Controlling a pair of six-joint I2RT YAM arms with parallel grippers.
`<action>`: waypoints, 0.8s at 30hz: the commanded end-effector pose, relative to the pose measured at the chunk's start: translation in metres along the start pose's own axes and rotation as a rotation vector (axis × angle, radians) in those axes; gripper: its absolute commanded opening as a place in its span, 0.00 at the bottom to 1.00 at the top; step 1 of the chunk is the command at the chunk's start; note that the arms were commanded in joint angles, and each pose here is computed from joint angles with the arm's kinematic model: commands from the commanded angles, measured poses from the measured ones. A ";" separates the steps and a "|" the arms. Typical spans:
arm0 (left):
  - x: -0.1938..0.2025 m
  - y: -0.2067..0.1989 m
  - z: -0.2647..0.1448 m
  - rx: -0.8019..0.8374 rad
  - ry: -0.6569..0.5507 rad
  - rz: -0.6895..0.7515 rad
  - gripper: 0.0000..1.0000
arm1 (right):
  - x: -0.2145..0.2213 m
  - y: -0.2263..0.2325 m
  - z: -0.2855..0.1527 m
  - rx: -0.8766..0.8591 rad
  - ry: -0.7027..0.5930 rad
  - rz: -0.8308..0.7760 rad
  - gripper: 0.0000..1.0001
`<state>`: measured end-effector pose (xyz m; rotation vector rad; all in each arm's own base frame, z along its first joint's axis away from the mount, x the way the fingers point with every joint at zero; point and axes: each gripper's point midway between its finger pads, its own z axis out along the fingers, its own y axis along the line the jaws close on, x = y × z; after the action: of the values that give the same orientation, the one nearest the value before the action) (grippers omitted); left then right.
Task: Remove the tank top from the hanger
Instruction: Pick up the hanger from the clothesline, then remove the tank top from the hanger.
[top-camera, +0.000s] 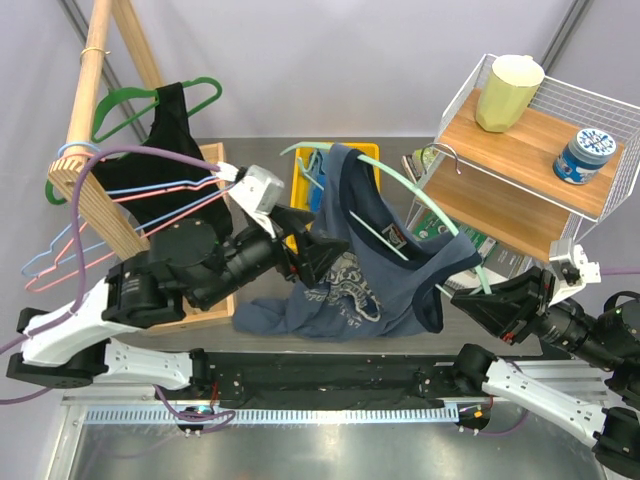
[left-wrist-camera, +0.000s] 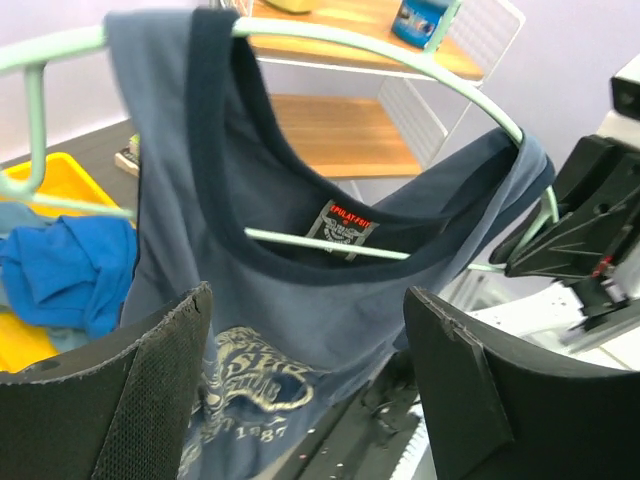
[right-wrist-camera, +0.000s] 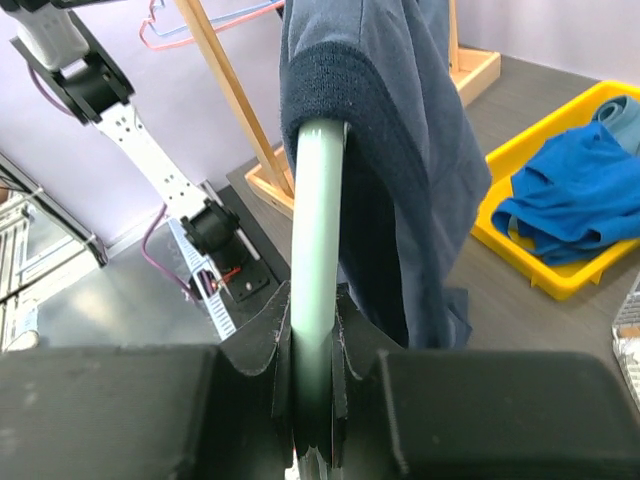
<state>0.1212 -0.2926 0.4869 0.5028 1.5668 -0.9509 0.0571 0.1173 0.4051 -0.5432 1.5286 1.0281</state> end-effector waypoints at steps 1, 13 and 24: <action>-0.023 0.011 0.007 -0.082 -0.058 0.081 0.78 | -0.026 0.012 -0.005 -0.051 -0.100 -0.017 0.01; -0.037 0.051 0.046 -0.385 -0.059 0.223 0.61 | -0.017 0.016 -0.010 -0.083 -0.066 -0.038 0.01; -0.023 0.060 0.071 -0.401 0.036 0.239 0.26 | -0.008 0.015 -0.024 -0.087 -0.065 -0.037 0.01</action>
<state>0.2134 -0.3093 0.4947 0.3801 1.6145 -0.4489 0.0411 0.1084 0.3898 -0.5935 1.5501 1.0468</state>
